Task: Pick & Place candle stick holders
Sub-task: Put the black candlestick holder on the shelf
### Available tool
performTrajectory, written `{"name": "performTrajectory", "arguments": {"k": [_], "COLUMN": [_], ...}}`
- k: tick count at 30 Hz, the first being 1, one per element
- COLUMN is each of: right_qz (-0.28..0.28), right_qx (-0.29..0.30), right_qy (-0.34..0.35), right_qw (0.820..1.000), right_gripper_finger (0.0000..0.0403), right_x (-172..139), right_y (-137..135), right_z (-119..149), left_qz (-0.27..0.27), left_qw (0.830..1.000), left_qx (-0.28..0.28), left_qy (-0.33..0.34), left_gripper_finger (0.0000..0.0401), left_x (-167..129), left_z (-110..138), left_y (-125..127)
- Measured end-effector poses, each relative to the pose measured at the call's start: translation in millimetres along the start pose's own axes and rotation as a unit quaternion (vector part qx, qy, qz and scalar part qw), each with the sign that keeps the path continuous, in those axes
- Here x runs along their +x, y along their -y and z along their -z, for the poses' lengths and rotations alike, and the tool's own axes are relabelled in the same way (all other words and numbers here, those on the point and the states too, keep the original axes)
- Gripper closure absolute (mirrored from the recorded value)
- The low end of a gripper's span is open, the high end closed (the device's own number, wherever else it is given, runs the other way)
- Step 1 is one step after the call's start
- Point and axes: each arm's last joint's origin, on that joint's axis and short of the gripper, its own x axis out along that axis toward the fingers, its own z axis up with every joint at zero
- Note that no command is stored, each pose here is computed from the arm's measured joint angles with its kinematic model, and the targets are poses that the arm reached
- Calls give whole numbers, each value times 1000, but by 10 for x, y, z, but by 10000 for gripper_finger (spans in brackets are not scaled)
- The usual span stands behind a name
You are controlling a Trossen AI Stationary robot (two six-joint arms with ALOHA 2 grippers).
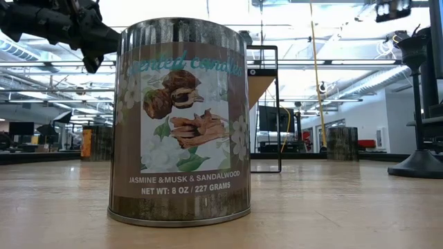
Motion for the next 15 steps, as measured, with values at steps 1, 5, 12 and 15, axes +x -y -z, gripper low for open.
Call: {"name": "performTrajectory", "arguments": {"k": [1, 5, 12, 15], "right_qz": [0, -13, -32, -29], "right_qx": [-2, -2, 28, 48], "right_qy": [-3, -21, -7, -11], "right_qw": [1000, 1000, 999, 998], "right_gripper_finger": [388, 352, 273, 253], "right_x": [43, 166, 280, 313], "right_y": [30, 154, 280, 307], "right_z": [35, 188, 302, 311], "left_qz": [0, 0, 0, 0], "left_qw": [1000, 1000, 998, 998], "left_qx": [-6, -25, -62, -62], "left_qy": [0, 0, 0, 0], "left_gripper_finger": [320, 320, 320, 320], "left_x": [0, 0, 0, 0], "left_z": [0, 0, 0, 0], "left_y": [0, 0, 0, 0]}}
